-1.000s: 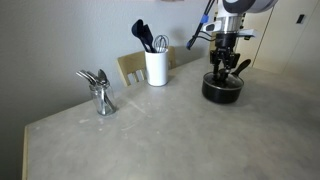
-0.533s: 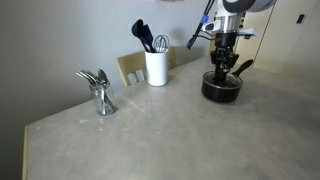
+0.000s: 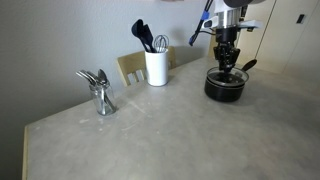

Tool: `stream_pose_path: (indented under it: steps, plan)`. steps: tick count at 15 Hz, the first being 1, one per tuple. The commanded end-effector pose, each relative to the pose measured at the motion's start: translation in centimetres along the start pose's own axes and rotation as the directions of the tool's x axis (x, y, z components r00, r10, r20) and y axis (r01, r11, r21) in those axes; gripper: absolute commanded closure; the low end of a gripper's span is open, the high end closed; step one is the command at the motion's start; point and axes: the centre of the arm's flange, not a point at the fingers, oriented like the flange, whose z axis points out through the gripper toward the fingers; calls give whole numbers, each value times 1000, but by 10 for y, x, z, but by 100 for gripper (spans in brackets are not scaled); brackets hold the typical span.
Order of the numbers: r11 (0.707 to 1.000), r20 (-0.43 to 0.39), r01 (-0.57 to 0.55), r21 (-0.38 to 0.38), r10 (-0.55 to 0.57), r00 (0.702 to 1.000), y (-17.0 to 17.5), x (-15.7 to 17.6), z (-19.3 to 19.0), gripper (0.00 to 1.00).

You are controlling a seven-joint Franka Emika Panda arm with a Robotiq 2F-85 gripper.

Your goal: Pick up the lid from the black pot and put it on the table.

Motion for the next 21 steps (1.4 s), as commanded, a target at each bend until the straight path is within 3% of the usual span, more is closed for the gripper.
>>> stream_pose_path:
  steps: [1,5,10,17,21]
  plan:
    - [998,23,-66,25,65,998,-6,8,-38,87]
    - [983,57,-169,71,165,985,-8,27,-62,87]
    - [969,107,-231,89,221,969,-14,75,-82,87]
    - [949,73,-306,78,301,951,-4,129,-72,87]
    - [952,23,-268,145,268,963,2,144,-61,87]
